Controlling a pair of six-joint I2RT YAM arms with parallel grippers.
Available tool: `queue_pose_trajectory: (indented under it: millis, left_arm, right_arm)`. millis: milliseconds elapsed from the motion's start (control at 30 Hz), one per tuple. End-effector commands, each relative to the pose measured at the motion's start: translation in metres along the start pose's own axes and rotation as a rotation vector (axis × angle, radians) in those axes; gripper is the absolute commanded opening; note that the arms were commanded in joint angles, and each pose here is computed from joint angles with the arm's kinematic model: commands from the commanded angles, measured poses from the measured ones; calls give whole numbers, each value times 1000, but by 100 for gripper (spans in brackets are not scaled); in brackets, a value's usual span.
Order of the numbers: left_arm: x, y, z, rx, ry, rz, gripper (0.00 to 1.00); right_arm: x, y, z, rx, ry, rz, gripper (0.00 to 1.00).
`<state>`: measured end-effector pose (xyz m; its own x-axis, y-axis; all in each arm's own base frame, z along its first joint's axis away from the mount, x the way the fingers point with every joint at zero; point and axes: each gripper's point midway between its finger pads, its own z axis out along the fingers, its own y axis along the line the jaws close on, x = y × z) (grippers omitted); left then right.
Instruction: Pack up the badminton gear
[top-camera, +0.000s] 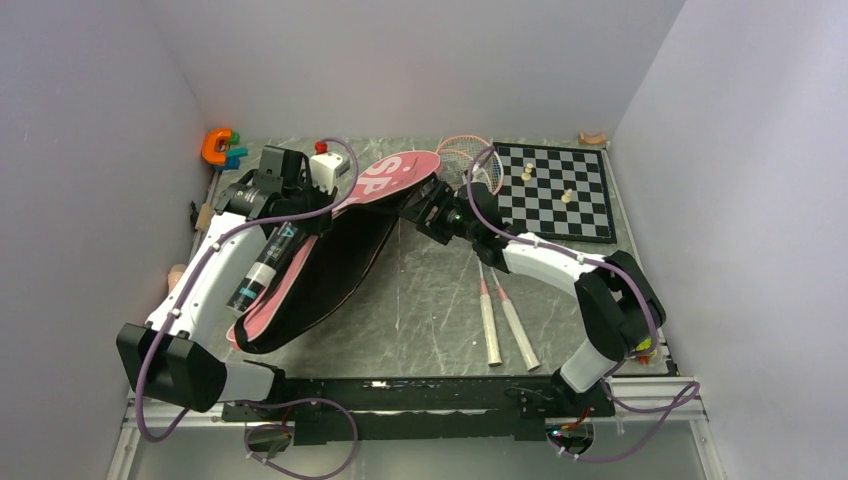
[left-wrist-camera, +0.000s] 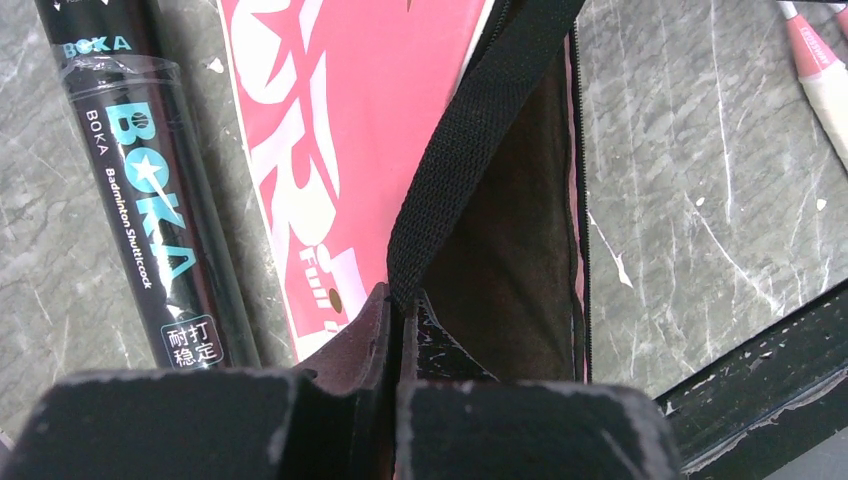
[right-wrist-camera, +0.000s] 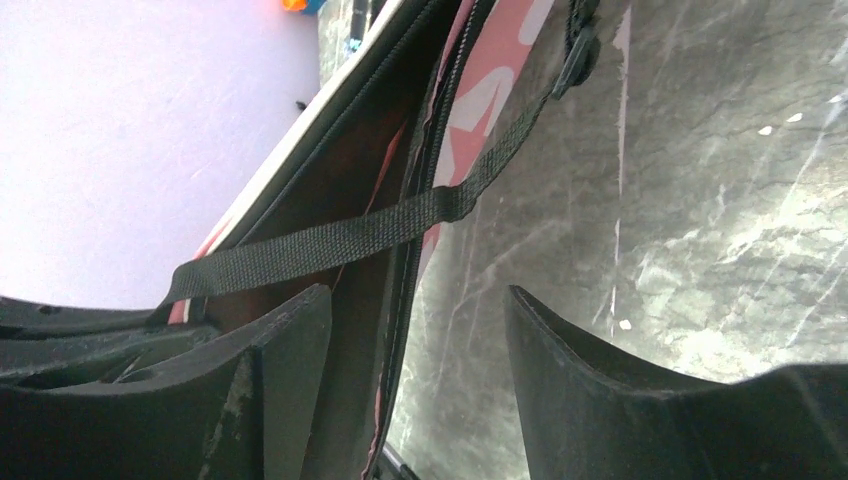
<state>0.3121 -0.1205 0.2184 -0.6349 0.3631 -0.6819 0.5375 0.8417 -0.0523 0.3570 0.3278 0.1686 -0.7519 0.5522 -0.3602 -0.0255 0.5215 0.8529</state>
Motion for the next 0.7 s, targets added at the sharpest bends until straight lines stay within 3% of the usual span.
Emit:
queue_pose_trajectory:
  millis: [0,167,667]
  left_arm:
    - [-22,-5,-6,27,-88,6,0]
    - [-22,-9,-8,42,-89,2,0]
    - [-22,-14,-17,62,-95,11,0]
  right_arm:
    - [-22,8,2,-30,-107,8,66]
    - [-34,-5,9,1,-161,12,59]
    - [-45,-15,25,15,-189,30,21]
